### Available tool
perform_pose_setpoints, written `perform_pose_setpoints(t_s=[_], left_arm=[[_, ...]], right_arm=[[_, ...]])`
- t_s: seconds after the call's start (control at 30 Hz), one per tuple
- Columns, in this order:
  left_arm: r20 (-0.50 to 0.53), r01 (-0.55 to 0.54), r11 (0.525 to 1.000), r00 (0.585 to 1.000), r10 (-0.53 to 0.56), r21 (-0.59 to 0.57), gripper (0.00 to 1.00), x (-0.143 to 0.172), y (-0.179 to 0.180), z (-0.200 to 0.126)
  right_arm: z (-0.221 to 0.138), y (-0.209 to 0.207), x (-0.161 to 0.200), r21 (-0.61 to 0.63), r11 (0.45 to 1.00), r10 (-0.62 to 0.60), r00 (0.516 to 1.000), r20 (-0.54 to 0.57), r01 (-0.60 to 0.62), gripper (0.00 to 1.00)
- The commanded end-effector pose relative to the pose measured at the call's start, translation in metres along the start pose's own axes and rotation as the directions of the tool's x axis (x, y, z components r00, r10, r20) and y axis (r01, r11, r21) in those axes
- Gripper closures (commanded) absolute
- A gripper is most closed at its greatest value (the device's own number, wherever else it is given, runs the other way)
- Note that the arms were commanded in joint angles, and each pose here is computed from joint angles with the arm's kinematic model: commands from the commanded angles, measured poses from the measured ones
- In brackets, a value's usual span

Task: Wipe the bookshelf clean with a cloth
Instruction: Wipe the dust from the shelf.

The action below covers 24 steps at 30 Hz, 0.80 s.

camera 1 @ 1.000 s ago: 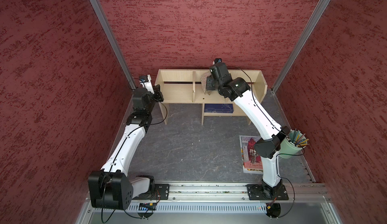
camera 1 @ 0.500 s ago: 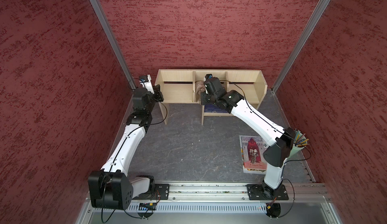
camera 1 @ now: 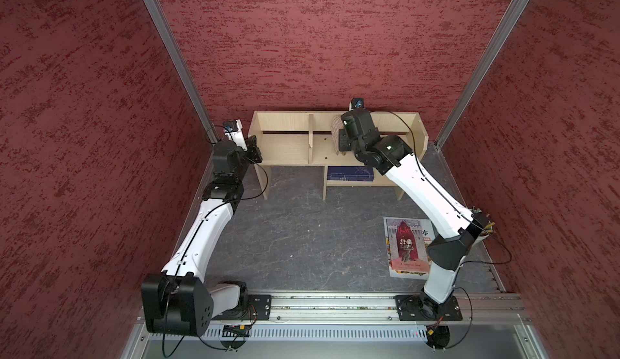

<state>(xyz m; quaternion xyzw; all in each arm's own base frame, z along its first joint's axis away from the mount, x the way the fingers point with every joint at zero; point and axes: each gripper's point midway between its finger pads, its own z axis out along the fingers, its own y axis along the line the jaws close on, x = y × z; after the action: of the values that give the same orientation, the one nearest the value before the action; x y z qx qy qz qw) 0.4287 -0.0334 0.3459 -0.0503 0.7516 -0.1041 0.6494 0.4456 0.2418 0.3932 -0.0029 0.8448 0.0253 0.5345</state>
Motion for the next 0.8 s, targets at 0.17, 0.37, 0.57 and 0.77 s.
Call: perform_pose_setpoints(t_s=[0.17,0.37,0.57,0.77], left_arm=[[-0.207,0.132,0.988,0.972,-0.114,0.075,1.0,0.059,-0.022,0.003],[-0.21,0.127,0.989,0.971,-0.109,0.074,1.0,0.061,-0.022,0.003],[-0.212,0.128,0.989,0.971,-0.11,0.072,1.0,0.062,-0.021,0.004],[-0.212,0.126,0.989,0.971,-0.109,0.071,1.0,0.062,-0.021,0.004]], right_arm=[[0.013,0.06,-0.021,-0.211,0.978,0.008,0.999,0.034,0.0,1.0],[0.015,0.086,-0.009,-0.32,0.946,0.037,0.999,-0.018,-0.041,1.0],[0.003,0.084,0.039,-0.348,0.937,0.008,0.995,-0.097,-0.041,1.0],[-0.005,0.049,0.069,-0.239,0.971,-0.044,0.99,-0.131,0.011,1.0]])
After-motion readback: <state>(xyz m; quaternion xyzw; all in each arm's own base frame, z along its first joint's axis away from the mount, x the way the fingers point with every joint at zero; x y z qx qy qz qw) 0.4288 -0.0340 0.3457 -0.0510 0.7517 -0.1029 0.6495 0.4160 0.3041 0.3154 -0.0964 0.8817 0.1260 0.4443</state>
